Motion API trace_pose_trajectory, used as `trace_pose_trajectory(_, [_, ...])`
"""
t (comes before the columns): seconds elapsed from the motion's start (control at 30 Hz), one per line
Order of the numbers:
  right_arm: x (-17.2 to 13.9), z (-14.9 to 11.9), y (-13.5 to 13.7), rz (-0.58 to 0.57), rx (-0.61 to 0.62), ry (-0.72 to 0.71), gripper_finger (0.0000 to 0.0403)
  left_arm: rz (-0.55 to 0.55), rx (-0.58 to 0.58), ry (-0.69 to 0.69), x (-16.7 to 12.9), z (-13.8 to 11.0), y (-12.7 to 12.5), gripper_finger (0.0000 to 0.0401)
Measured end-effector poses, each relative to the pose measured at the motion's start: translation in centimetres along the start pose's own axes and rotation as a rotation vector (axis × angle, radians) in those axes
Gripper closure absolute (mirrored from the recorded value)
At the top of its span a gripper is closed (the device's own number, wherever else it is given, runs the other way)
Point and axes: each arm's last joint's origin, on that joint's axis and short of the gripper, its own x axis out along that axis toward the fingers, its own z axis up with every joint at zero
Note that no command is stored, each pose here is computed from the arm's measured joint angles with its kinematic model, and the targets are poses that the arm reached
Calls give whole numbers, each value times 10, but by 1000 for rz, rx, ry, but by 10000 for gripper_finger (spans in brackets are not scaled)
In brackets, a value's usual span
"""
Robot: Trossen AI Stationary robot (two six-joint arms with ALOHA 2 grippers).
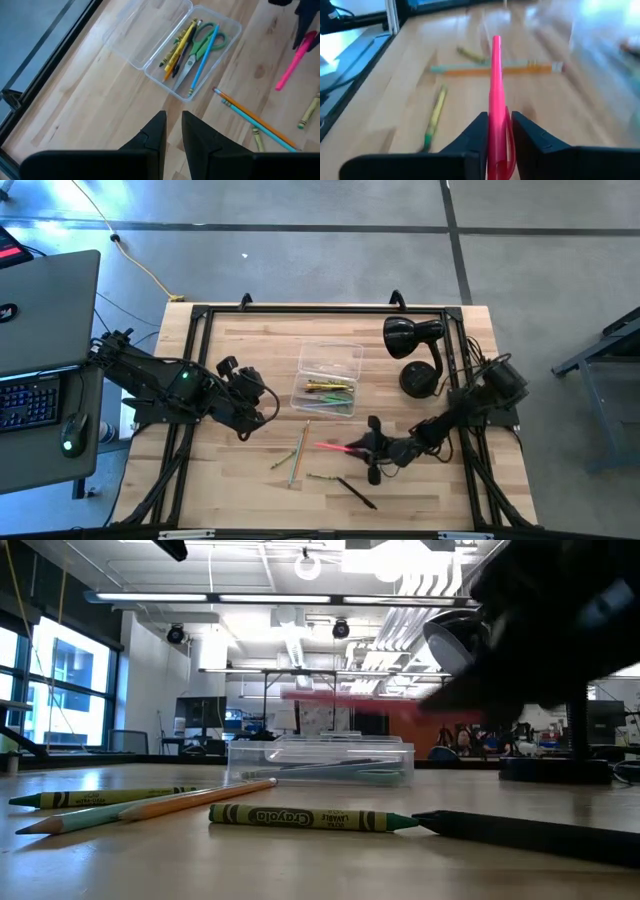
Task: Pick & place school supplies into a supply box
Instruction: Put the pink pen into the transparent supply box, then put the black pen into the transparent supply box
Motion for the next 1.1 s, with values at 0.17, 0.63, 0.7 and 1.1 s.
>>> trace_pose_trajectory(0.17, [6,45,5,-190,-239,-113,355,6,-8,-23,0,1,-1,311])
trace_pose_trajectory(0.63, [56,95,-94,-395,-92,273,350,-12,-20,-27,0,2,-2,311])
trace_pose_trajectory(0.7, [58,93,-100,-412,-88,284,348,-12,-20,-27,0,2,-2,311])
trace_pose_trajectory(1.1, [59,91,-96,-356,-119,308,270,-9,-13,-25,0,2,-2,311])
